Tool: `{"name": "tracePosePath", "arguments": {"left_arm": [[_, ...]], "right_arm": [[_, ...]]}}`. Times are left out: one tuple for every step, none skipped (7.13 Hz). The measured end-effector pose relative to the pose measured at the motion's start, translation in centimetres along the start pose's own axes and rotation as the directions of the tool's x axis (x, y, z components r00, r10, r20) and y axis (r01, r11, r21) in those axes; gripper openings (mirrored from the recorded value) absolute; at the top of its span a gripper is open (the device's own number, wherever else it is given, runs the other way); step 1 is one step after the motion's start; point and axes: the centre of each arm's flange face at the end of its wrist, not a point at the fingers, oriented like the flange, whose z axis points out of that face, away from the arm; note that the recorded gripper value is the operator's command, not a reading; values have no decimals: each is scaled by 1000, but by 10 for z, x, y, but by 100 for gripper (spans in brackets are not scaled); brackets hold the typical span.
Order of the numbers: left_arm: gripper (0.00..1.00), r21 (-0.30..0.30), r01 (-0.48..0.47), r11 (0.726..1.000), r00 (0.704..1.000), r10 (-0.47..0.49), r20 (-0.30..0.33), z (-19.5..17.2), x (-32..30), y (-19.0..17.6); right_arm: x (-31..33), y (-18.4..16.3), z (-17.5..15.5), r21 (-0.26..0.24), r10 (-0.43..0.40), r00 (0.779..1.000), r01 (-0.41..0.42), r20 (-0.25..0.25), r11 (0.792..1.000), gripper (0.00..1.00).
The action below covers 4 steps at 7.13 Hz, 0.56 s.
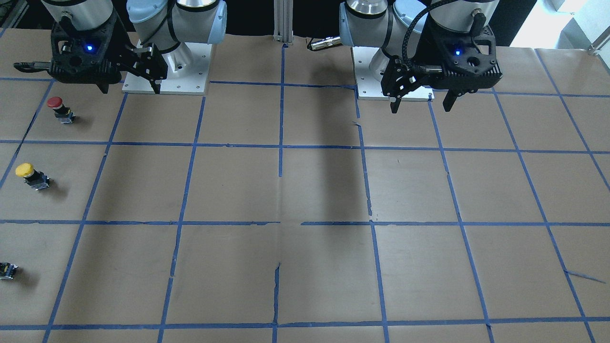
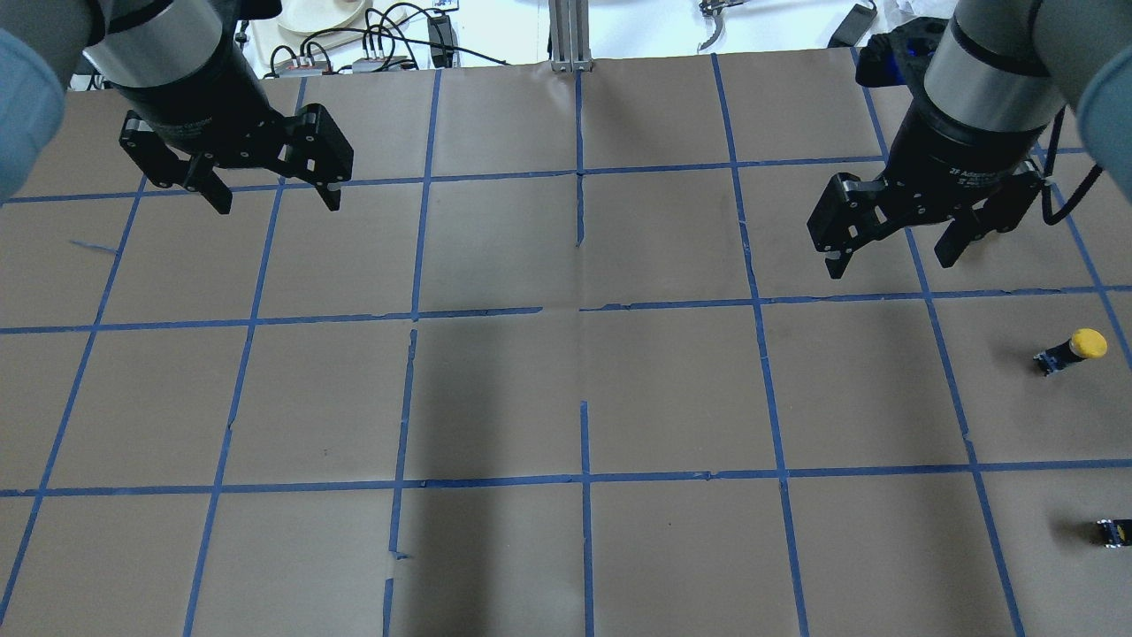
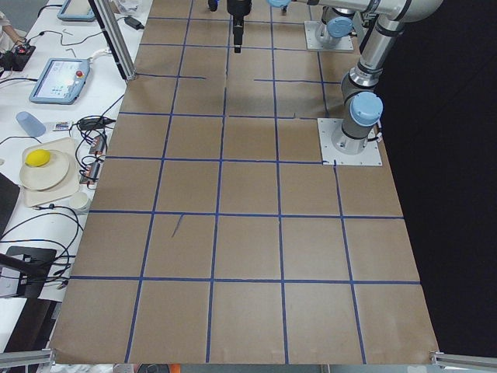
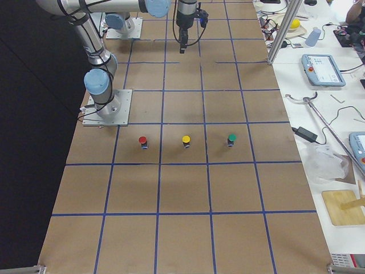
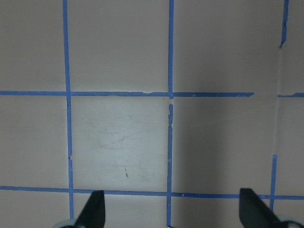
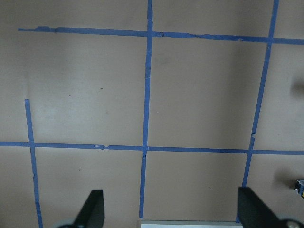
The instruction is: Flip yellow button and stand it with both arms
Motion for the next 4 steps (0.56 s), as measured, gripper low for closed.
{"name": "tracePosePath", "arguments": {"left_arm": [[100, 0, 1, 1000, 1000, -1, 0, 0, 0, 0], [100, 0, 1, 1000, 1000, -1, 0, 0, 0, 0], [100, 0, 2, 1000, 1000, -2, 0, 0, -1, 0], [100, 0, 2, 1000, 1000, -2, 0, 0, -1, 0]], "right_arm": [[-2, -1, 1, 1, -2, 1000, 2, 16, 1000, 100], [-3, -1, 1, 1, -4, 1000, 3, 25, 1000, 100], [-4, -1, 1, 1, -4, 1000, 4, 29, 1000, 100], [-4, -1, 1, 2, -4, 1000, 4, 30, 1000, 100]]}}
